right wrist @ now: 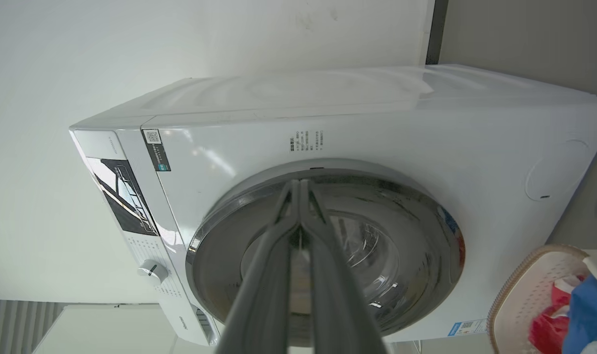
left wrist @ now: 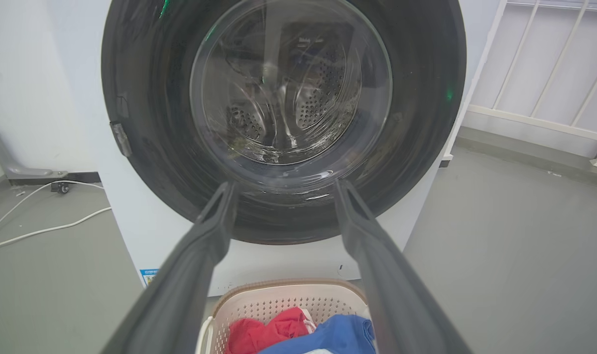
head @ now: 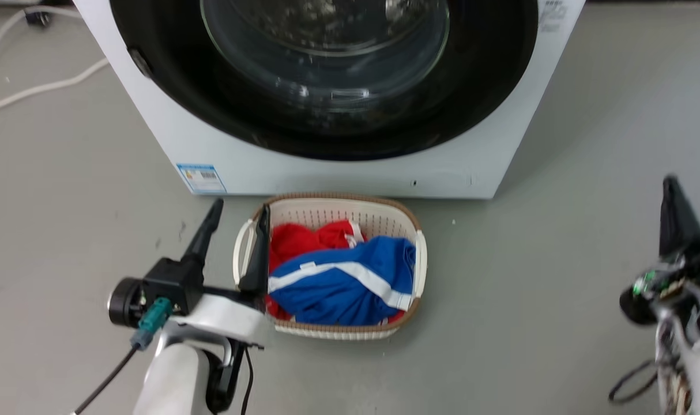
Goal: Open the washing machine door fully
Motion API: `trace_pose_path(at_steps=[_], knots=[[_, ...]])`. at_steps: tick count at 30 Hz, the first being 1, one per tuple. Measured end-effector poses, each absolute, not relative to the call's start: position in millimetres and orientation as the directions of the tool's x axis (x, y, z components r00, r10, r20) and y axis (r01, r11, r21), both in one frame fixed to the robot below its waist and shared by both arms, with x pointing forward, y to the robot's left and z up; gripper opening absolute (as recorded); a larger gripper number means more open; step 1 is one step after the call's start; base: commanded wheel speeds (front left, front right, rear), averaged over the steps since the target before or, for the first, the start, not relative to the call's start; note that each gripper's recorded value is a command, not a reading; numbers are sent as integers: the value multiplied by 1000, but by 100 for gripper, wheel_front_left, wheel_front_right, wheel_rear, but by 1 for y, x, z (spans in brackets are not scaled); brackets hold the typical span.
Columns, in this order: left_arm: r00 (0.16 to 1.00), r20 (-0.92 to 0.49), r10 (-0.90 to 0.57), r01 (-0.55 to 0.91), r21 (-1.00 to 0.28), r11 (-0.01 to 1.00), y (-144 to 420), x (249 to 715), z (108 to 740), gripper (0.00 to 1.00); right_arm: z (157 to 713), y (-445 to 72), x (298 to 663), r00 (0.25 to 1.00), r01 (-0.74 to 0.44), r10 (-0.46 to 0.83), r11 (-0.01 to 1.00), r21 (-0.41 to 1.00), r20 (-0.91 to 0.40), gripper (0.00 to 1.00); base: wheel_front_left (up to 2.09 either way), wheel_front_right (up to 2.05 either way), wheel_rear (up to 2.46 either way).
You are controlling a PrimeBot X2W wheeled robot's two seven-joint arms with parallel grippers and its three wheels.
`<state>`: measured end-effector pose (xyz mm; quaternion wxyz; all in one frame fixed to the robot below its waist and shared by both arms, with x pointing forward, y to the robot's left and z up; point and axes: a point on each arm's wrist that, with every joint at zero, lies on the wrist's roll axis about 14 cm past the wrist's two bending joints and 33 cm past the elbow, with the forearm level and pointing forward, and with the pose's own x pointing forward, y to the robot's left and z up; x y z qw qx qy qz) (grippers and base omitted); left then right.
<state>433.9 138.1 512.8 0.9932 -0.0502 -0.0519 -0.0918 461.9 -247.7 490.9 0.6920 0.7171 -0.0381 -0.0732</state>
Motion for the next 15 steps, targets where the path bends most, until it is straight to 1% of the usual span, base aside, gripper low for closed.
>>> trace_pose_path(at_steps=[2, 6, 8, 12, 13, 14, 15], knots=[[978, 113, -176, 187, -92, 978, 138, 442, 511, 100, 489, -249, 478, 989, 53, -135, -58, 997, -60, 0, 0, 0, 0], [979, 106, -174, 184, -96, 978, 139, 455, 504, 100, 485, -241, 514, 997, 68, -40, -85, 994, -72, 0, 0, 0, 0], [979, 105, -172, 183, -98, 978, 139, 462, 500, 100, 485, -236, 532, 997, 76, 9, -82, 994, -75, 0, 0, 0, 0], [982, 87, -170, 179, -101, 979, 140, 474, 488, 100, 487, -224, 568, 991, 87, 104, -41, 995, -83, 0, 0, 0, 0], [982, 87, -170, 179, -101, 979, 140, 474, 488, 100, 487, -224, 568, 991, 87, 104, -41, 995, -83, 0, 0, 0, 0], [982, 84, -172, 180, -101, 978, 139, 477, 486, 100, 487, -221, 576, 988, 92, 124, -25, 995, -88, 0, 0, 0, 0], [982, 76, -171, 178, -100, 979, 140, 482, 480, 100, 489, -213, 592, 982, 94, 166, -2, 996, -93, 0, 0, 0, 0]])
